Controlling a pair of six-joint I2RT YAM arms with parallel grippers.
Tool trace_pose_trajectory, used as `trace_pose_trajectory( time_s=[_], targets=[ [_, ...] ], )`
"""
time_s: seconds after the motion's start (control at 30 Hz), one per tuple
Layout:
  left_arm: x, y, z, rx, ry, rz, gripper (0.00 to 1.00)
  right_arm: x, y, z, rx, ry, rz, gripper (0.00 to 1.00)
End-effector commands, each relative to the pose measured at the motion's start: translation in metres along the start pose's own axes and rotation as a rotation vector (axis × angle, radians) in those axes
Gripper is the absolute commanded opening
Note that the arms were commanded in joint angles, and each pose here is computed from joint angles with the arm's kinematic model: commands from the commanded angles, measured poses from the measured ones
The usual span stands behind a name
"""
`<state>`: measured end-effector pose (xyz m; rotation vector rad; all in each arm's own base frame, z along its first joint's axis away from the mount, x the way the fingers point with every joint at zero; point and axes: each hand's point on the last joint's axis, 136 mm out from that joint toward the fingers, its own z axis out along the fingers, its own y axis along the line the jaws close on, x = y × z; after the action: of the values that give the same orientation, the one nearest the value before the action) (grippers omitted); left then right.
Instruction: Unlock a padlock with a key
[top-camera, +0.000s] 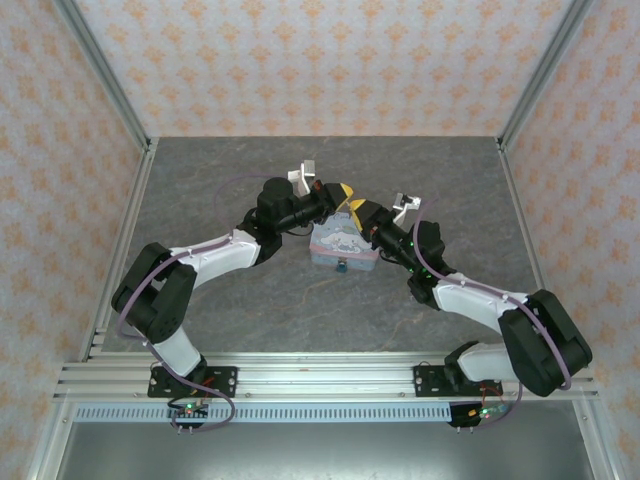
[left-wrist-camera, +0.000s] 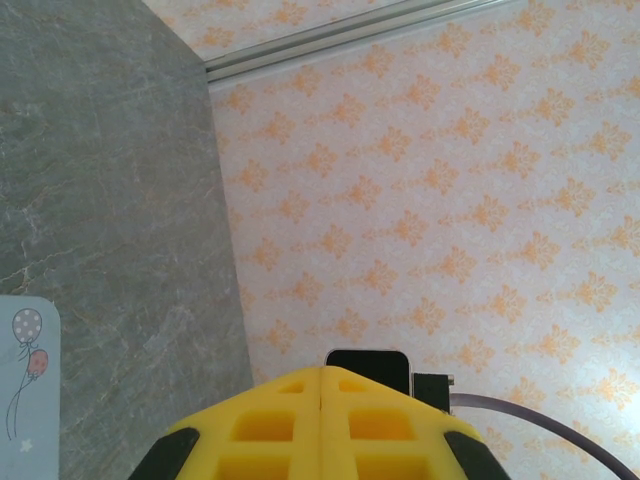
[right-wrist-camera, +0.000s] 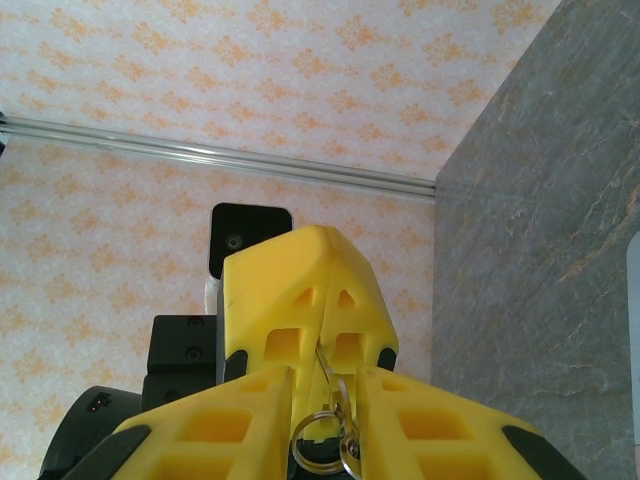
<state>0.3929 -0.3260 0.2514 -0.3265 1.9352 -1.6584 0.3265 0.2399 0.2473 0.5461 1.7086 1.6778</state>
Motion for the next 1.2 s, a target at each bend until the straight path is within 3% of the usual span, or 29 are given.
trace_pose_trajectory(
  time_s=[0.0,0.27,0.6,1.17],
  targets=[
    [-0.003,-0.015,0.002,0.037,-0.011,0.016,0.00,0.001,0.013,0.002,-0.040,0.007,-0.026,0.24],
    [-0.003,-0.016,0.002,0.041,-0.010,0.016,0.00,0.000,0.009,0.005,-0.030,0.006,-0.023,0.24],
    [-0.002,-0.017,0.001,0.046,-0.008,0.013,0.00,-0.001,0.002,0.007,-0.013,0.000,-0.019,0.00],
    [-0.002,-0.008,-0.005,0.017,-0.033,-0.007,0.00,-0.004,0.008,0.009,-0.032,-0.008,-0.021,0.00]
  ],
)
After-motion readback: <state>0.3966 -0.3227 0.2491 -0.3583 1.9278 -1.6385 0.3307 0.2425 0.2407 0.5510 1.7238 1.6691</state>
